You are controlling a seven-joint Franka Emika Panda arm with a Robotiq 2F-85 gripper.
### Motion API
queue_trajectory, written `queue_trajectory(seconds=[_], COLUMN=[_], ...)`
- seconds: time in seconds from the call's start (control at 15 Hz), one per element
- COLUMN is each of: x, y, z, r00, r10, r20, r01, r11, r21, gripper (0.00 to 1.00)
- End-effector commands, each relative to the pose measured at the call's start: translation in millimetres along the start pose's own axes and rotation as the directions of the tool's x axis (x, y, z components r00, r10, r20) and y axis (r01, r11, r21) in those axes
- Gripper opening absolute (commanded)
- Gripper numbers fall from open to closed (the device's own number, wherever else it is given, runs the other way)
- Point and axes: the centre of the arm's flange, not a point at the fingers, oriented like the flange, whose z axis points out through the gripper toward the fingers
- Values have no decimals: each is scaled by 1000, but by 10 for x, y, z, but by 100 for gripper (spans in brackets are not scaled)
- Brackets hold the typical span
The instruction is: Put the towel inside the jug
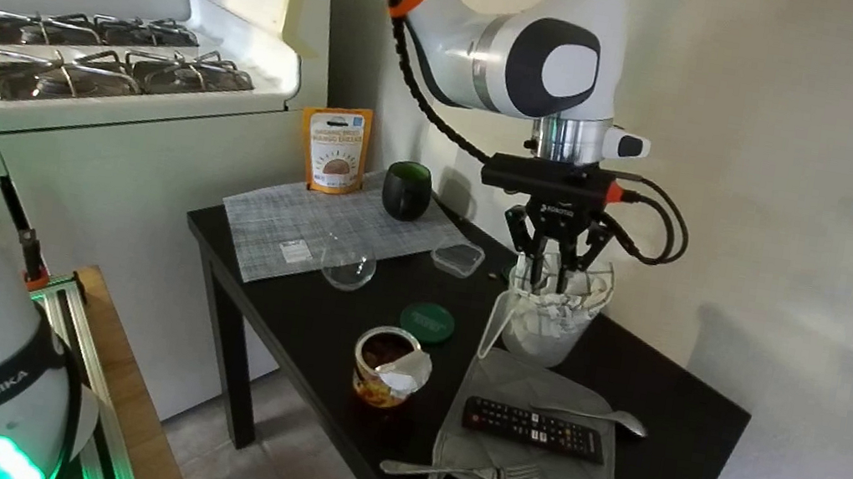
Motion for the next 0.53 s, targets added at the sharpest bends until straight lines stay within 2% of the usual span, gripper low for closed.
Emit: queue_trajectory(seconds=[0.0, 0.13, 0.27, 0.33, 0.4, 0.47], x=[-514, -636, -685, -464, -497, -494], y=[-267, -388, -457, -289, -315, -308], z=[-281, -337, -350, -316, -331, -342], r00=[996, 986, 967, 979, 978, 978], r10=[-58, -146, -243, -192, -197, -195], r20=[-70, -84, -74, -69, -70, -72], r01=[51, 132, 222, 178, 183, 180], r11=[994, 979, 950, 970, 968, 968], r21=[-98, -153, -219, -168, -173, -174], gripper=[68, 83, 98, 100, 89, 96])
